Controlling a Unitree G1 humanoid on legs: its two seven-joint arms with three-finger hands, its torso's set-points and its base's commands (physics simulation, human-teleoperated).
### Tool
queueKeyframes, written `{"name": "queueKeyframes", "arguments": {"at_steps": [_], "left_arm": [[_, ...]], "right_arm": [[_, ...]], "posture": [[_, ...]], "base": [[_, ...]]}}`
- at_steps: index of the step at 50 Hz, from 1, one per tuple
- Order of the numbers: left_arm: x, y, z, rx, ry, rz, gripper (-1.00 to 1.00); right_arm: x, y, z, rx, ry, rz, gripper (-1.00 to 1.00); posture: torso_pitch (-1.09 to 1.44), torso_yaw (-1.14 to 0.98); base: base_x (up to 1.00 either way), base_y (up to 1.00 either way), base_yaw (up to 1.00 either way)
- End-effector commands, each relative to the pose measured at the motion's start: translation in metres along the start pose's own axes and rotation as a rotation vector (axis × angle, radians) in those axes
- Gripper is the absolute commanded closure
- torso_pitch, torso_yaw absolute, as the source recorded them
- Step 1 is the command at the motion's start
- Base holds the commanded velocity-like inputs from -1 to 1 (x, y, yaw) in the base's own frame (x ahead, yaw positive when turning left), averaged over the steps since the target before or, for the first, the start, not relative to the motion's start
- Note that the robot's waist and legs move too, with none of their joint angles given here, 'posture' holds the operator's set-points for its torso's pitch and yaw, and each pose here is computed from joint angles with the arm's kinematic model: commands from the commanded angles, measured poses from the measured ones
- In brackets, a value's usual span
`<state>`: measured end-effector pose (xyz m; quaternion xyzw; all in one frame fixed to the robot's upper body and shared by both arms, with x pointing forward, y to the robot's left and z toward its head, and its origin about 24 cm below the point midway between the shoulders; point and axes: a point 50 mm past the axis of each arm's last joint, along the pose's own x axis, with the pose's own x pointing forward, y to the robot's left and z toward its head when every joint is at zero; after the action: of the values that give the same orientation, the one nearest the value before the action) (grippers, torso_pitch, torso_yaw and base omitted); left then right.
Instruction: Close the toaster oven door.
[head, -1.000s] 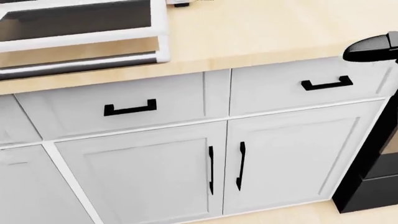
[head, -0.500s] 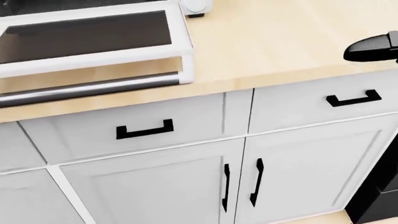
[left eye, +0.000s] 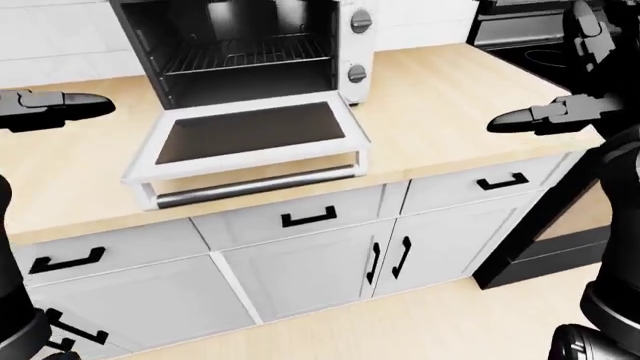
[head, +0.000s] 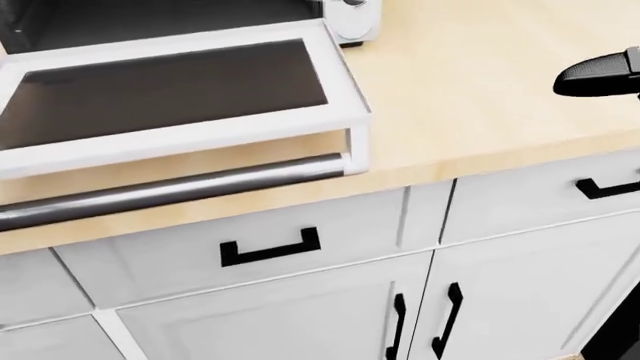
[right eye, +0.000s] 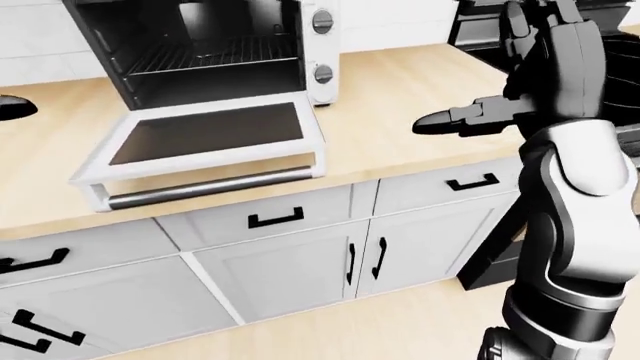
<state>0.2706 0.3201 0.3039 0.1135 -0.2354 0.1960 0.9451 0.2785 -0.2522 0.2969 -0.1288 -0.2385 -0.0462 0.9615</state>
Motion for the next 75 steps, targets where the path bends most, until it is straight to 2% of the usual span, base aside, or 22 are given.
{"name": "queueKeyframes", "arguments": {"at_steps": [1,64,75], "left_arm": [[0.001,0.006,0.018,0.01,-0.084,0.027,-1.0],[0.001,0.007,0.019,0.013,-0.085,0.025,-1.0],[0.001,0.007,0.019,0.017,-0.087,0.026,-1.0]], "right_arm": [[0.001,-0.001,0.016,-0.014,-0.079,-0.001,-1.0],[0.003,-0.006,0.019,-0.015,-0.087,-0.022,-1.0],[0.007,-0.01,0.023,-0.016,-0.097,-0.059,-1.0]], "posture": [[0.0,0.0],[0.0,0.0],[0.0,0.0]], "base": [[0.12,0.23,0.0],[0.07,0.1,0.0],[0.0,0.0,0.0]]}}
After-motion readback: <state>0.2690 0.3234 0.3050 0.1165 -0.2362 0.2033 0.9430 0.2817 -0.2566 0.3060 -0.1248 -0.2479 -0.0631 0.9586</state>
